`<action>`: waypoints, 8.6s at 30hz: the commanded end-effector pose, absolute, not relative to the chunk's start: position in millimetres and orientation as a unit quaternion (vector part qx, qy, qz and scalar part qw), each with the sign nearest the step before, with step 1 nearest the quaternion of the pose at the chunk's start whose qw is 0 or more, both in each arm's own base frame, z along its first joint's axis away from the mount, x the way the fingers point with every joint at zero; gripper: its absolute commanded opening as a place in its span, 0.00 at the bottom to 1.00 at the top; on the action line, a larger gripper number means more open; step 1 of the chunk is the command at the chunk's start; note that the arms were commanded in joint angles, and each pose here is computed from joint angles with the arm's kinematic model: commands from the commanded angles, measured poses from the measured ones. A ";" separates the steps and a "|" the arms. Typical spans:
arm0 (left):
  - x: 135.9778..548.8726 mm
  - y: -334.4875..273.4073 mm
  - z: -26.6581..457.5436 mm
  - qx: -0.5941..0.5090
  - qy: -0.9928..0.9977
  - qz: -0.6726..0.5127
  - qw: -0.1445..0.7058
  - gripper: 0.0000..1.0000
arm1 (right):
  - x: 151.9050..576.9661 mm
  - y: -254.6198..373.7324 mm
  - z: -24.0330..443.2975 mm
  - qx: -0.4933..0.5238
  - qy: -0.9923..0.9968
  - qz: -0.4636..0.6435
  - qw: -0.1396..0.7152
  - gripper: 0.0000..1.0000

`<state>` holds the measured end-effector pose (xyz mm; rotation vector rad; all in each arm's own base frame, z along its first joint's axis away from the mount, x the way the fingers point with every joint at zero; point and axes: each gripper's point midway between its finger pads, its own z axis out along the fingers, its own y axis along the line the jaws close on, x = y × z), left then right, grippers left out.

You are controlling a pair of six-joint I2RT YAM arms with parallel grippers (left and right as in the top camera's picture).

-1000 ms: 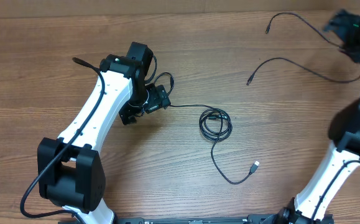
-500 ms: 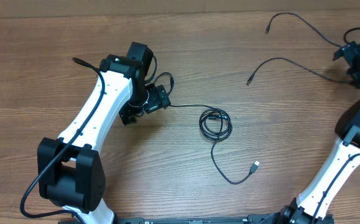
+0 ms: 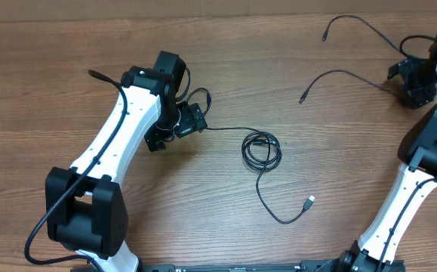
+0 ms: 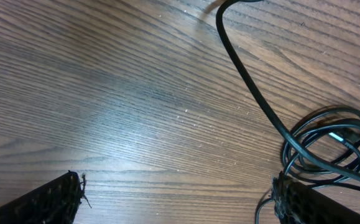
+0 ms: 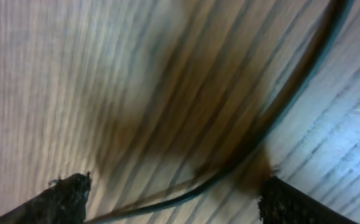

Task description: Untangle cables

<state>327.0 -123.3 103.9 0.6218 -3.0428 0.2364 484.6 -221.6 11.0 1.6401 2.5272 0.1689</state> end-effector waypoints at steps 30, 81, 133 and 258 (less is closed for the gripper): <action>325.9 -126.0 106.8 0.186 -0.979 0.081 0.010 1.00 | 575.9 -223.9 197.8 0.429 0.816 0.219 0.319 0.13; 325.9 -126.0 106.8 0.186 -0.979 0.081 0.010 0.99 | 550.2 16.7 19.1 0.206 0.973 0.030 0.096 0.04; 325.7 -126.3 106.8 0.185 -0.979 0.081 0.011 1.00 | 488.2 -276.4 7.4 0.535 0.835 -0.031 0.123 0.96; 325.7 -126.5 106.8 0.185 -0.979 0.081 0.011 1.00 | 518.2 -270.0 -6.3 0.499 0.851 0.042 0.160 0.04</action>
